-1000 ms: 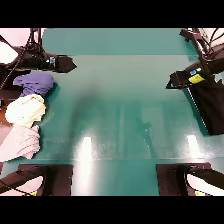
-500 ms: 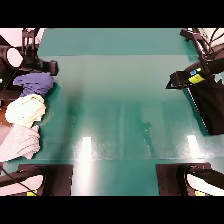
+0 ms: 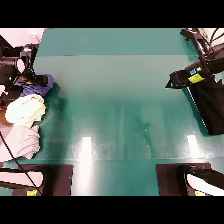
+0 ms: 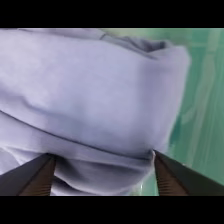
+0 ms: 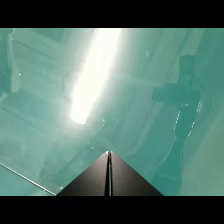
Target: Fold the shirts.
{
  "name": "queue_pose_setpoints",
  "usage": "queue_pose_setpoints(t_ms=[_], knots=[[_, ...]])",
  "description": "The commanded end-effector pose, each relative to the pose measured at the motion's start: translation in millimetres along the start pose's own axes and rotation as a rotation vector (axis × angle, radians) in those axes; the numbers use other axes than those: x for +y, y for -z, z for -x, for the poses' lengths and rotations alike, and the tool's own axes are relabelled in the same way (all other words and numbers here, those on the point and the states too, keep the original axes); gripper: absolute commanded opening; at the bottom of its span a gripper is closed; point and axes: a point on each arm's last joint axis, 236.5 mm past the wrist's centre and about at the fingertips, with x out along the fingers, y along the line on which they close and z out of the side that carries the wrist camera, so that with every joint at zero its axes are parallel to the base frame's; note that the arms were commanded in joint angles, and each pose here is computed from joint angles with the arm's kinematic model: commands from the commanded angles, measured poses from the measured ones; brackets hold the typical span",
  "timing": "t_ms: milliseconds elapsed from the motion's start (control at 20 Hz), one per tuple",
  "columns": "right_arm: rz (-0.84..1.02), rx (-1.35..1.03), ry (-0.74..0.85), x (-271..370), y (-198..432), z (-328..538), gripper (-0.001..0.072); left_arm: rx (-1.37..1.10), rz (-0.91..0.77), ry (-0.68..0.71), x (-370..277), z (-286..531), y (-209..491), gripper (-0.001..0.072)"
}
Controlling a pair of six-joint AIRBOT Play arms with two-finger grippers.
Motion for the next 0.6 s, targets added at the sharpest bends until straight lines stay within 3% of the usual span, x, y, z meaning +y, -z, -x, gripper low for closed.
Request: queue_pose_setpoints(t_ms=[0, 50, 100, 250, 400, 550], knots=[[0.001, -0.006, 0.0, 0, -1, 0, 0.0018, 0.015, 0.003, -0.01, 5, -10, 4, 0.0404], [0.001, -0.006, 0.0, 0, -1, 0, 0.0018, 0.02, 0.004, -0.01, 5, -10, 5, 0.0132], [0.001, -0.006, 0.0, 0, -1, 0, 0.0018, 0.025, 0.004, -0.01, 5, -9, 6, 0.0027], [0.001, -0.009, -0.001, 1, -2, 1, 0.0018, 0.004, 0.02, 0.017, 2, 14, -1, 0.0025], [0.019, -0.061, 0.003, 5, -13, 16, 0.0018, -0.216, -0.069, 0.053, -8, 102, -56, 0.0025], [0.06, -0.203, 0.006, 18, -42, 53, 0.0018, -0.506, -0.219, 0.267, -65, 248, -92, 0.0025]])
